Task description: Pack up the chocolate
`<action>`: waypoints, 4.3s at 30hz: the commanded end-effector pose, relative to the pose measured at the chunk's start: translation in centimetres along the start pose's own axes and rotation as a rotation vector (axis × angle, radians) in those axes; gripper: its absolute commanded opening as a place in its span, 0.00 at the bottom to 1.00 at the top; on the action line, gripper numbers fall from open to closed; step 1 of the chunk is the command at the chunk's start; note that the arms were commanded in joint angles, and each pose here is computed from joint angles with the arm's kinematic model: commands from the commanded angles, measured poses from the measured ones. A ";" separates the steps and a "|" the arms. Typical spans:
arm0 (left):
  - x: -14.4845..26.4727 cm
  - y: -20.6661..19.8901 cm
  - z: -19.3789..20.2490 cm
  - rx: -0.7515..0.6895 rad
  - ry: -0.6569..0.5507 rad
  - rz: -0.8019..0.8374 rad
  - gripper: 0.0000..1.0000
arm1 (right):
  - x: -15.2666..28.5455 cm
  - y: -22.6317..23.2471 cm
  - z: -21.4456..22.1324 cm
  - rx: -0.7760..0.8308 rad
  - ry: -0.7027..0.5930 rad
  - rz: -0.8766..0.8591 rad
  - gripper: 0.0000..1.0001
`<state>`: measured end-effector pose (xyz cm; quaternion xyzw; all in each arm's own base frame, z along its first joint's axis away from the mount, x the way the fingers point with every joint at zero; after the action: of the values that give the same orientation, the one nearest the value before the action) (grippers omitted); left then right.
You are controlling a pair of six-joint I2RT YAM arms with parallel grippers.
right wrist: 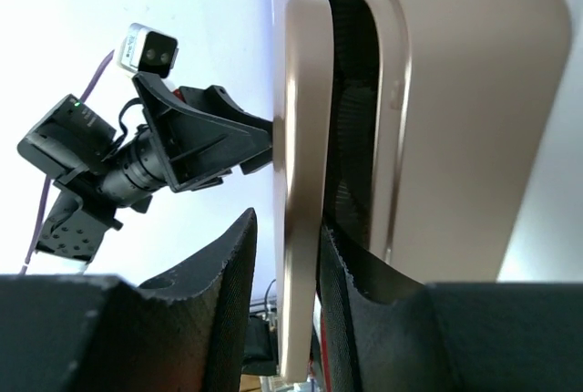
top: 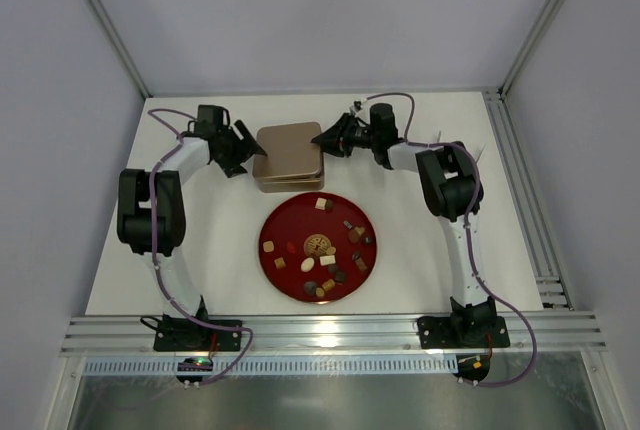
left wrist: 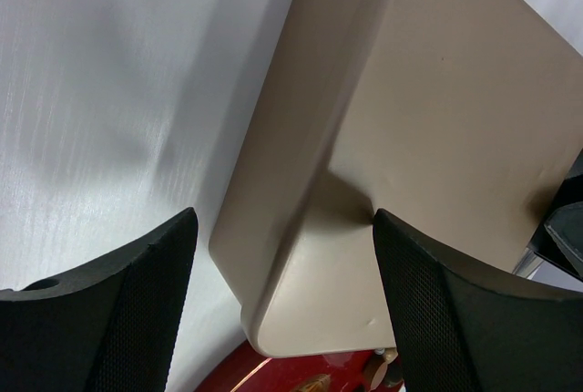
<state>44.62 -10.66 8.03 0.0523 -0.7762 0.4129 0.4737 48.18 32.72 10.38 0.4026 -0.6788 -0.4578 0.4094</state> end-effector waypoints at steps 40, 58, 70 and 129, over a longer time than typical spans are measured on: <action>-0.4 -1.5 0.3 -0.101 -0.037 -0.064 0.77 | 4.2 2.4 -3.1 0.306 -0.076 0.294 0.40; 0.1 -2.8 0.1 -0.115 -0.030 -0.022 0.77 | 5.4 2.1 -3.5 0.303 -0.102 0.305 0.40; 0.6 -4.8 0.4 -0.136 0.001 0.060 0.77 | 5.4 1.2 -3.2 0.304 -0.097 0.316 0.43; -0.4 -6.9 2.0 -0.261 0.027 0.055 0.74 | 3.5 -1.6 -1.1 0.415 -0.016 0.498 0.43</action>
<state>46.25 -16.54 10.54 -0.0314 -0.8081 0.3328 0.4850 48.36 28.64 9.22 0.2916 -0.8297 -0.2141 0.4251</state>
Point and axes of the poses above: each gripper's point midway between its finger pads, its own x axis back along the fingers, its own y axis along the line the jaws close on, z = x × y, the point moved 1 cm from there along x, back along the fingers, and after that the axes turned 9 degrees about x, right-handed, at the moved point
